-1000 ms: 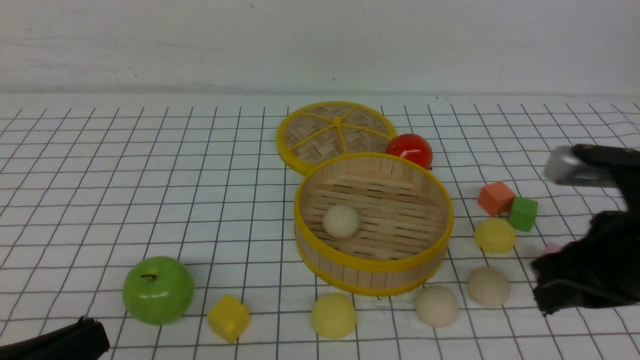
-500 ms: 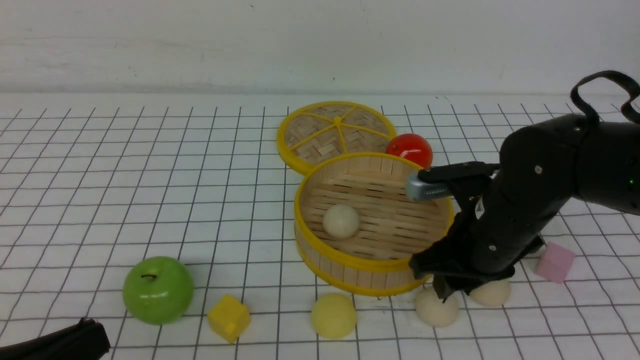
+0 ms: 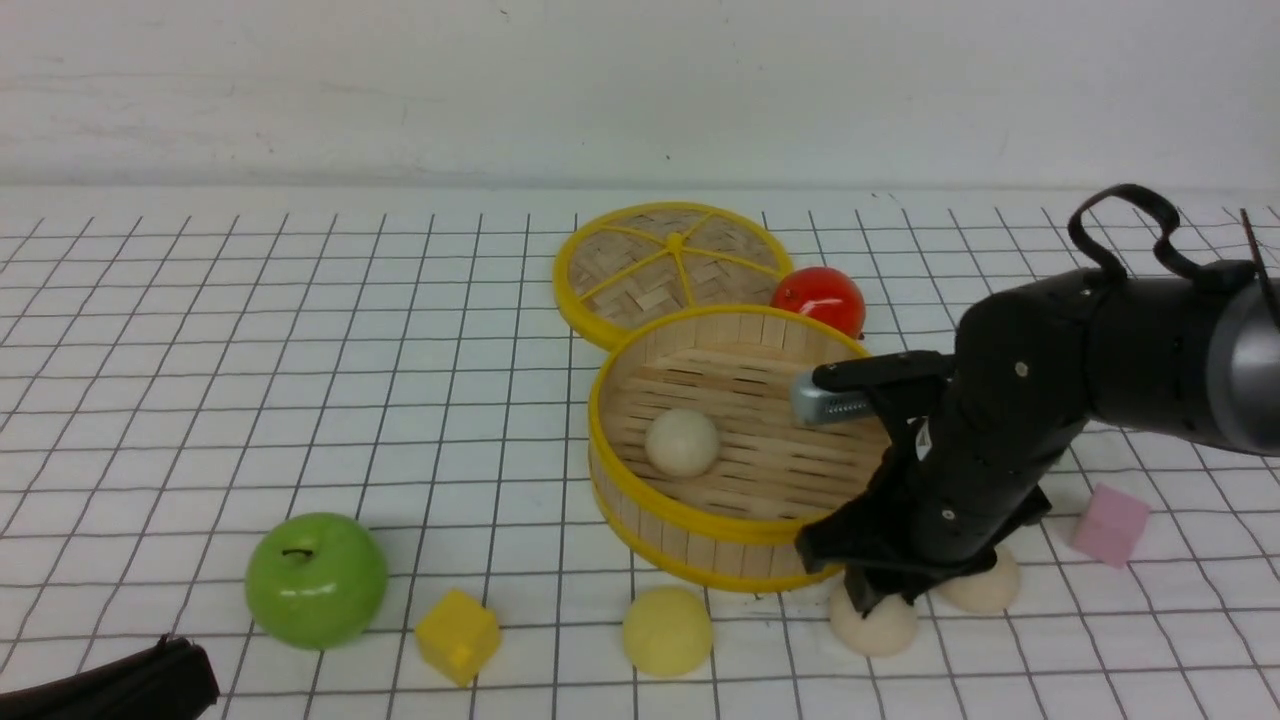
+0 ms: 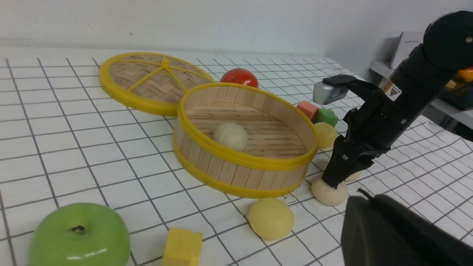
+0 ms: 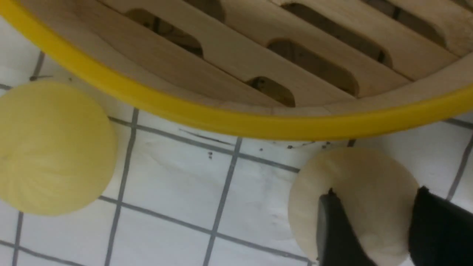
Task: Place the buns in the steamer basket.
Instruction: Use the right arm to grab a steamed stuffed bun, then use the right arm to put the steamed stuffed bun into the steamer
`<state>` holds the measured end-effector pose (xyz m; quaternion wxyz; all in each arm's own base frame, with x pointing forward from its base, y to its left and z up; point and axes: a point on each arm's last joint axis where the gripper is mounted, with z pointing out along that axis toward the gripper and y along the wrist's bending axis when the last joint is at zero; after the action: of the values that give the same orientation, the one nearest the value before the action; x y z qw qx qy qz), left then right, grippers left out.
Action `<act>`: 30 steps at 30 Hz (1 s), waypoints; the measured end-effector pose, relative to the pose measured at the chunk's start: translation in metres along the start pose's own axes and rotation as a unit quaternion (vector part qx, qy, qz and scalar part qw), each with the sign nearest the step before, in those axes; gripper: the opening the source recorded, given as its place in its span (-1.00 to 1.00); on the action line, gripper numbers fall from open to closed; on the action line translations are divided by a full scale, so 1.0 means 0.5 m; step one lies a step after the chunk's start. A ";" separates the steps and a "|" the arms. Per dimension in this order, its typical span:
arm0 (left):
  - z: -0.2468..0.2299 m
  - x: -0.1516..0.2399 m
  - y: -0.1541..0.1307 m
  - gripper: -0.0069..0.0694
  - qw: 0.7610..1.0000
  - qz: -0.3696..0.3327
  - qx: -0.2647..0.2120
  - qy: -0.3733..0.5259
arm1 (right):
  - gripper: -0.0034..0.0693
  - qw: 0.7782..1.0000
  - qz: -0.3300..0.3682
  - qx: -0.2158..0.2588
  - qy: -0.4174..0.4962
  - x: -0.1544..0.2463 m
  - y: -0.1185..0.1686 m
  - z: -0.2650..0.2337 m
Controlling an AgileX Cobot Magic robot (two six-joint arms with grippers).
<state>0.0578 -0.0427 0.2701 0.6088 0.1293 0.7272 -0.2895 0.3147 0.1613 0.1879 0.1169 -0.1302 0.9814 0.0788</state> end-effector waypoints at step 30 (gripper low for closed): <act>0.000 0.000 0.000 -0.85 1.000 0.001 0.000 0.000 | -0.75 0.991 -0.040 -0.013 -0.128 -0.127 0.033 -0.043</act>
<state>0.0578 -0.0427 0.2701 0.6089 0.1297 0.7272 -0.2891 0.3654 0.1883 0.2263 0.2434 -0.1601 0.9510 0.1032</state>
